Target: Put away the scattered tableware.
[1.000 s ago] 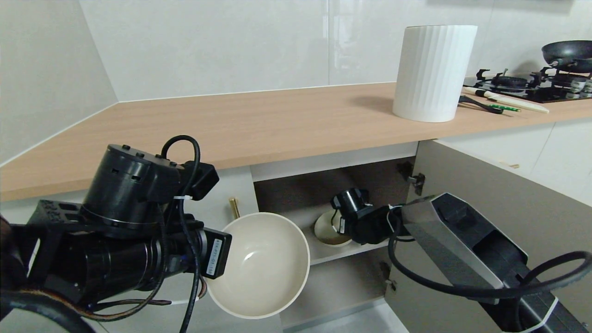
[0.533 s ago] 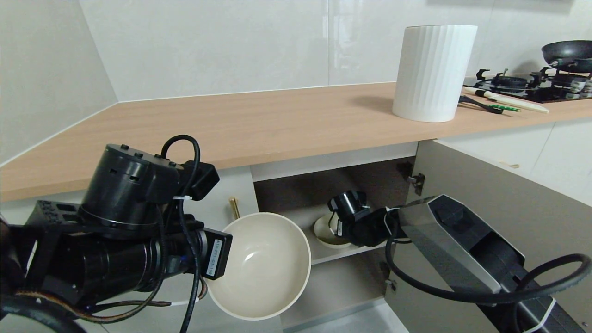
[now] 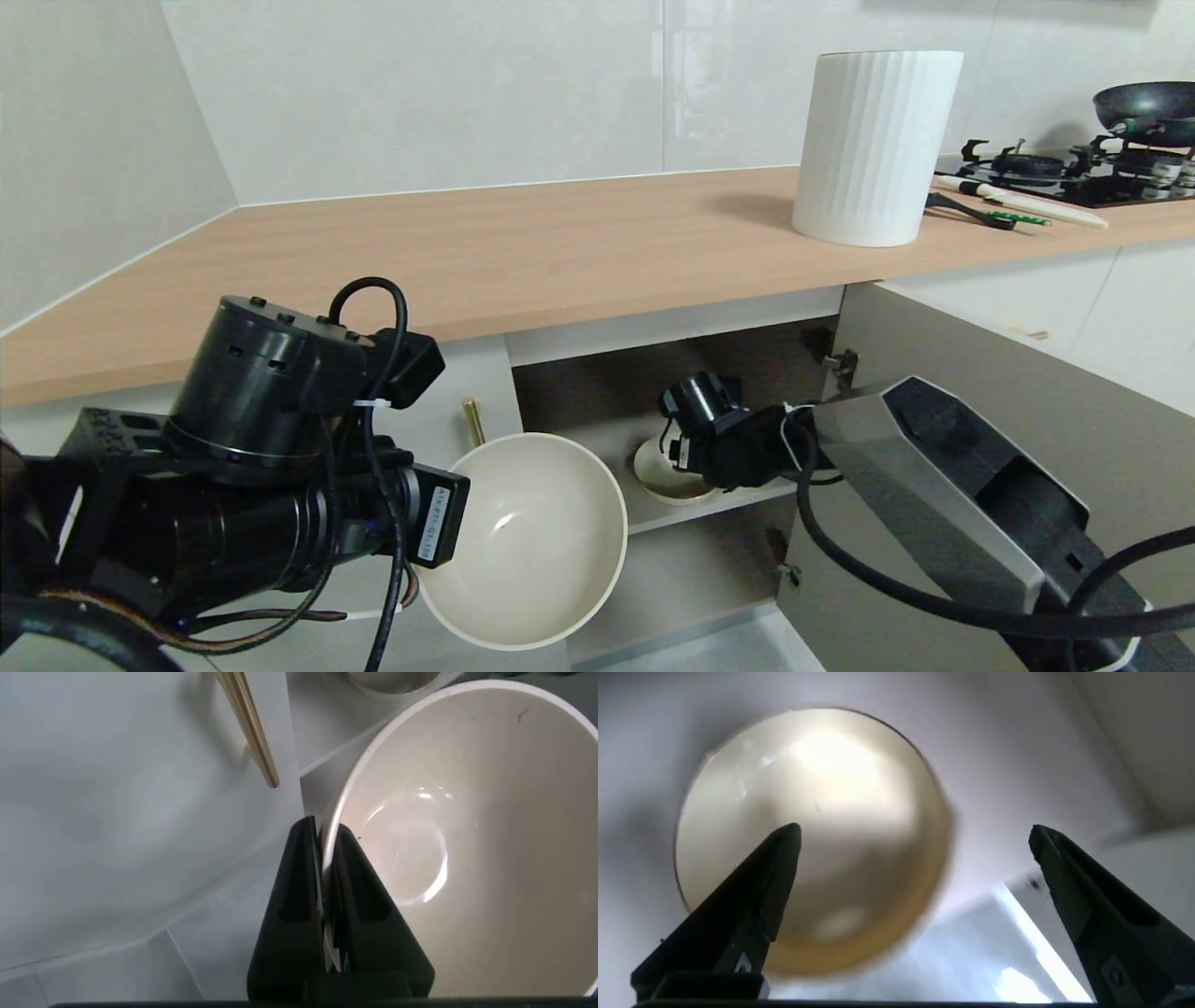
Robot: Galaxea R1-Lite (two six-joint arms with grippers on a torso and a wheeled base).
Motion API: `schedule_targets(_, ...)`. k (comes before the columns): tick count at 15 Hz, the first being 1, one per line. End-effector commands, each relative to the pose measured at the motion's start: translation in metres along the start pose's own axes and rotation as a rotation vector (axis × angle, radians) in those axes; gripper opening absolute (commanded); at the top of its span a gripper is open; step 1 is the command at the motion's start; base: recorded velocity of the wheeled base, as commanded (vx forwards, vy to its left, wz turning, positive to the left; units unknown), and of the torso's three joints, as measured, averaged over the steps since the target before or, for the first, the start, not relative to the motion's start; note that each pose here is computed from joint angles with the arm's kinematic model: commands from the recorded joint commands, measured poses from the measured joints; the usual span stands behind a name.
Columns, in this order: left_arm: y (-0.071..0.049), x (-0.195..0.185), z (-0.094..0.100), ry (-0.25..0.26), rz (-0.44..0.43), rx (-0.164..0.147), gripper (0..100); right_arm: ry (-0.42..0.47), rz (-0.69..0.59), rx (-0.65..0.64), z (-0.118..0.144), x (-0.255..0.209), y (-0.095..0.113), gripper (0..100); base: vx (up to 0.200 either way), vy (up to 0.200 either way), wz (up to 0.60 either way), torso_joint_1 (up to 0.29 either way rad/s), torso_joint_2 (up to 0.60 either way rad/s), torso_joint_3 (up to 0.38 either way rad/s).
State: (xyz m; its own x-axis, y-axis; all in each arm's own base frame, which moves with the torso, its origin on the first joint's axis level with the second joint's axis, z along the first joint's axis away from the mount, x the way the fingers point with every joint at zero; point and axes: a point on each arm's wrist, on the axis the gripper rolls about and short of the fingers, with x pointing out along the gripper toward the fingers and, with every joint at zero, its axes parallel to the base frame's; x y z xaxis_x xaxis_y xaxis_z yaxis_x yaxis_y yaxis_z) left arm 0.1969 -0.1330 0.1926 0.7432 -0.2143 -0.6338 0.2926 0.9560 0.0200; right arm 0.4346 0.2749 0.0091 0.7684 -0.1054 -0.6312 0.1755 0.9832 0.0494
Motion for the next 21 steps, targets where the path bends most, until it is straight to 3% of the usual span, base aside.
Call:
schedule_targets(1,-0.002,0.004,-0.001,0.014,0.001,0.006,0,0.034,0.019,-0.012,0.015,-0.051,-0.013,100,0.0,0.0,0.0,0.0,0.0,0.0)
schedule_targets(4,-0.01,0.015,-0.009,0.065,-0.008,0.072,0,0.173,0.152,-0.091,0.002,-0.127,-0.041,100,0.0,0.0,0.0,0.0,0.0,0.0)
schedule_targets(6,-0.016,0.026,-0.02,0.122,-0.003,0.135,0,0.19,0.232,-0.099,0.009,-0.169,-0.064,100,0.0,0.0,0.0,0.0,0.0,0.0)
schedule_targets(7,-0.017,0.029,-0.022,0.134,0.002,0.145,0,0.194,0.255,-0.097,0.012,-0.178,-0.069,100,0.0,0.0,0.0,0.0,0.0,0.0)
schedule_targets(8,-0.02,0.038,-0.029,0.172,0.017,0.187,0,0.191,0.339,-0.114,0.019,-0.205,-0.083,100,0.0,0.0,0.0,0.0,0.0,0.0)
schedule_targets(9,-0.022,0.045,-0.033,0.196,0.024,0.208,0,0.187,0.393,-0.111,0.025,-0.22,-0.09,100,0.0,0.0,0.0,0.0,0.0,0.0)
schedule_targets(11,-0.03,0.054,-0.037,0.211,0.016,0.225,0,0.212,0.496,-0.111,0.026,-0.239,-0.095,100,0.0,0.0,0.0,0.0,0.0,0.0)
schedule_targets(14,-0.046,0.064,-0.037,0.161,-0.021,0.235,0,0.284,0.612,-0.192,0.003,-0.258,-0.078,100,0.0,0.0,0.0,0.0,0.0,0.0)
schedule_targets(18,-0.052,0.071,-0.033,0.12,-0.034,0.221,0,0.352,0.6,-0.252,-0.021,-0.246,-0.06,100,0.0,0.0,0.0,0.0,0.0,0.0)
schedule_targets(21,-0.054,0.068,-0.03,0.083,-0.045,0.203,0,0.355,0.594,-0.251,-0.027,-0.235,-0.054,100,0.0,0.0,0.0,0.0,0.0,0.0)
